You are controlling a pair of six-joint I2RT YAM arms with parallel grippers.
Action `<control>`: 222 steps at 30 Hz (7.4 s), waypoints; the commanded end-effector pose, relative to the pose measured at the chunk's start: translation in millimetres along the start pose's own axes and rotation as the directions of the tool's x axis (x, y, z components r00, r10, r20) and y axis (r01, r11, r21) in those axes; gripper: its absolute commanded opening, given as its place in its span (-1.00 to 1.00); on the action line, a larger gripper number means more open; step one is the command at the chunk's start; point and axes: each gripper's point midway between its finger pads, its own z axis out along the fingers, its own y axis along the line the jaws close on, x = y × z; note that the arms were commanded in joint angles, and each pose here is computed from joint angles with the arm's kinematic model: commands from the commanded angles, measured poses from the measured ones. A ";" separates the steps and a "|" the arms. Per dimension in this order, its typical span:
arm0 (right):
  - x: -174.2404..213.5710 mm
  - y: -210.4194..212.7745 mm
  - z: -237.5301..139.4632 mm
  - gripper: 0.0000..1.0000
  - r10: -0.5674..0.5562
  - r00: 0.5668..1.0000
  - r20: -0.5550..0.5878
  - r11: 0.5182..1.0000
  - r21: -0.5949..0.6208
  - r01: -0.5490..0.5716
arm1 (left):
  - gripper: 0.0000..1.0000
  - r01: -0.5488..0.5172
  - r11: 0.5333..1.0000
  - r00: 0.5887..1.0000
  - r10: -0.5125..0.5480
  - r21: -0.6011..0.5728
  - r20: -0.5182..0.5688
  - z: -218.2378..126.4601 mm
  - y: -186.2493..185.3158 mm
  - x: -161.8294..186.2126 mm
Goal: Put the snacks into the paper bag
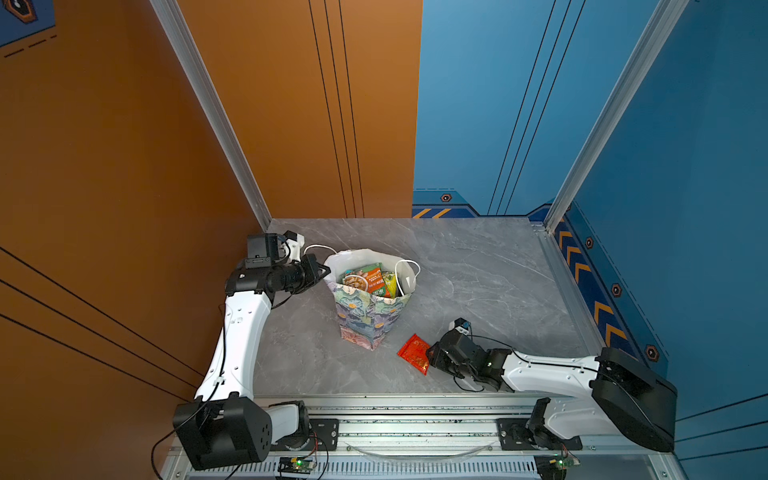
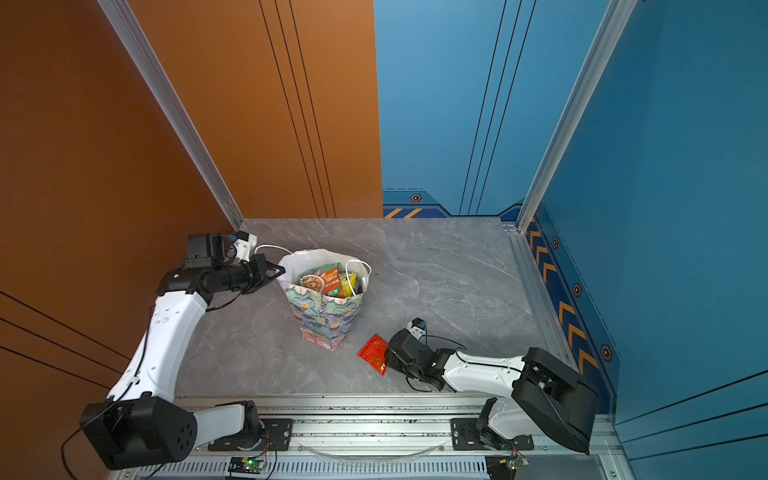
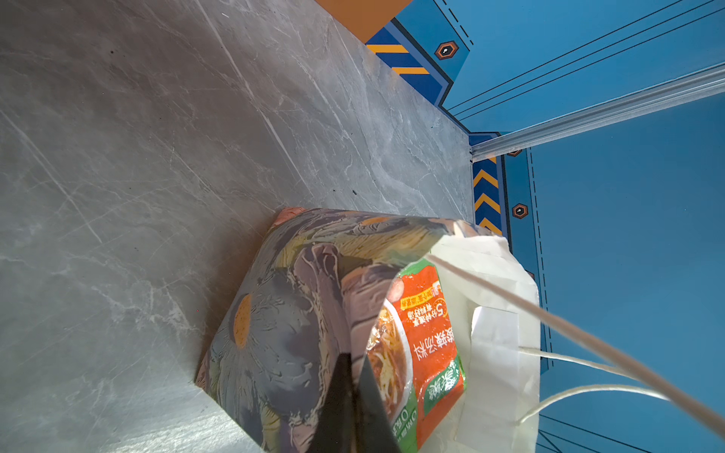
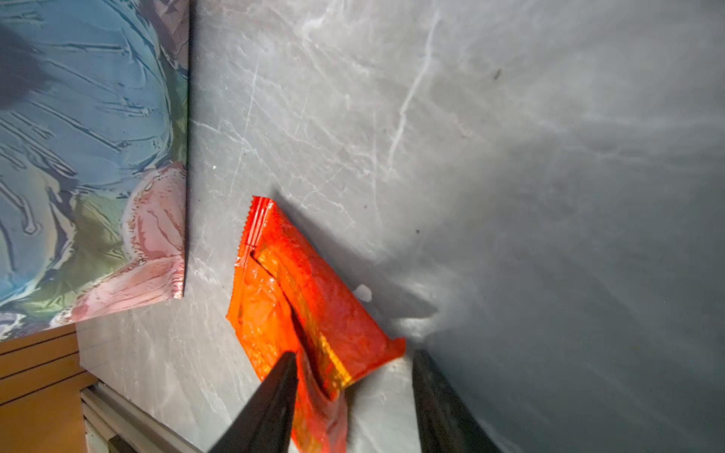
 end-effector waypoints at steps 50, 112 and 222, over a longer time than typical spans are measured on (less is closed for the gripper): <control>-194.4 56.2 -205.1 -1.00 -0.190 0.851 0.489 0.981 0.059 0.184 | -1.00 -0.035 0.999 0.999 0.034 0.037 0.043 -5.1 -10.8 -9.6; -151.0 325.3 -89.3 -1.00 -0.684 0.700 0.206 0.676 -0.181 0.714 | -1.00 -0.039 0.998 0.999 0.038 0.048 0.030 -2.0 -12.5 -8.6; -264.4 -100.8 -185.1 1.00 -0.562 0.536 0.630 0.793 0.595 0.132 | 0.96 -0.128 0.829 0.521 0.523 -0.544 0.674 -42.3 61.7 12.9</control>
